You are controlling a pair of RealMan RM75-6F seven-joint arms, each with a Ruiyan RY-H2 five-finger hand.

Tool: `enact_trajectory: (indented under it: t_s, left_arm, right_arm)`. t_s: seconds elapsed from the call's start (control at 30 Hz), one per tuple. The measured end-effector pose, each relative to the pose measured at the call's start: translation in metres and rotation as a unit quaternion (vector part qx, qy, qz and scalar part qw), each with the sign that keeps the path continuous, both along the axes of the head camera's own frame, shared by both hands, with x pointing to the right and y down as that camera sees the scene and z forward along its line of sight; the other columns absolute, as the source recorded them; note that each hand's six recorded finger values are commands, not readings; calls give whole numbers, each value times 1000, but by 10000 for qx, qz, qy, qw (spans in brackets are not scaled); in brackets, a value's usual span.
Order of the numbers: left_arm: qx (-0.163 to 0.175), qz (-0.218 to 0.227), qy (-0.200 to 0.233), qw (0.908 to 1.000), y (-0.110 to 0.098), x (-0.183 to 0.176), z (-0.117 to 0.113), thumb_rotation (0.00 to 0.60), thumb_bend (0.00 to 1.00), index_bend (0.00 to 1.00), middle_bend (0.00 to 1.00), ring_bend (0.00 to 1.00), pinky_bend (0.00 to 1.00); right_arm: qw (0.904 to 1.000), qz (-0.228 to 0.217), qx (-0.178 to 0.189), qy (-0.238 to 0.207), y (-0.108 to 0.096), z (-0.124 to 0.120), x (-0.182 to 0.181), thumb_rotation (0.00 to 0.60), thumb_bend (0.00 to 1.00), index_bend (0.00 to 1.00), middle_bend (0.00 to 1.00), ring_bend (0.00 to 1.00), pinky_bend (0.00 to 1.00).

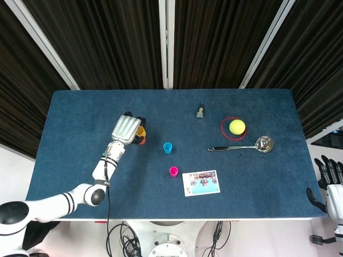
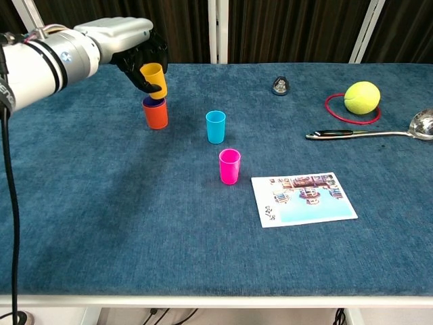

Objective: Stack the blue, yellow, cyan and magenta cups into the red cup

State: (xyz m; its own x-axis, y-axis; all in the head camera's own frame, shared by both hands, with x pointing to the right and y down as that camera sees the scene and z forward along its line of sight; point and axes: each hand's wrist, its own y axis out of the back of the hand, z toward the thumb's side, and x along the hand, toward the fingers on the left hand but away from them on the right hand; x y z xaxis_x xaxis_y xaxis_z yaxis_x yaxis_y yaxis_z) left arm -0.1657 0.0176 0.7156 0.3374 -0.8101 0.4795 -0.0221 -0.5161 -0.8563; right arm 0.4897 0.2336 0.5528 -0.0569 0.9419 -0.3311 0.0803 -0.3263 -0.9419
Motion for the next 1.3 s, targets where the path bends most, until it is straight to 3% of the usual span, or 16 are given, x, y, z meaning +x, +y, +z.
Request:
enact_trajectory:
  t_s: [0.43, 0.67, 0.97, 1.13, 1.3]
  left_arm:
    - [23, 104, -244, 9996, 3, -2, 11, 600, 286, 441, 469, 497, 257]
    - [-66, 99, -309, 9995, 6, -8, 14, 600, 256, 278, 307, 325, 216]
    - [-25, 179, -180, 9997, 10, -3, 6, 600, 249, 264, 286, 275, 197]
    - [10, 660, 113, 9978, 29, 25, -11, 600, 231, 264, 286, 274, 193]
    - [105, 1399, 346, 9895, 58, 67, -27, 600, 229, 258, 285, 274, 192]
  right_arm:
    - [10000, 18, -24, 13, 1, 2, 3, 600, 305, 0, 0, 0, 0]
    - [10000, 47, -32, 30, 1, 2, 4, 600, 305, 0, 0, 0, 0]
    - [10000, 58, -28, 44, 0, 3, 5, 600, 305, 0, 0, 0, 0]
    - [9999, 89, -66, 39, 0, 6, 6, 600, 305, 0, 0, 0, 0]
    - [9999, 65, -100, 8, 2, 8, 4, 600, 306, 0, 0, 0, 0]
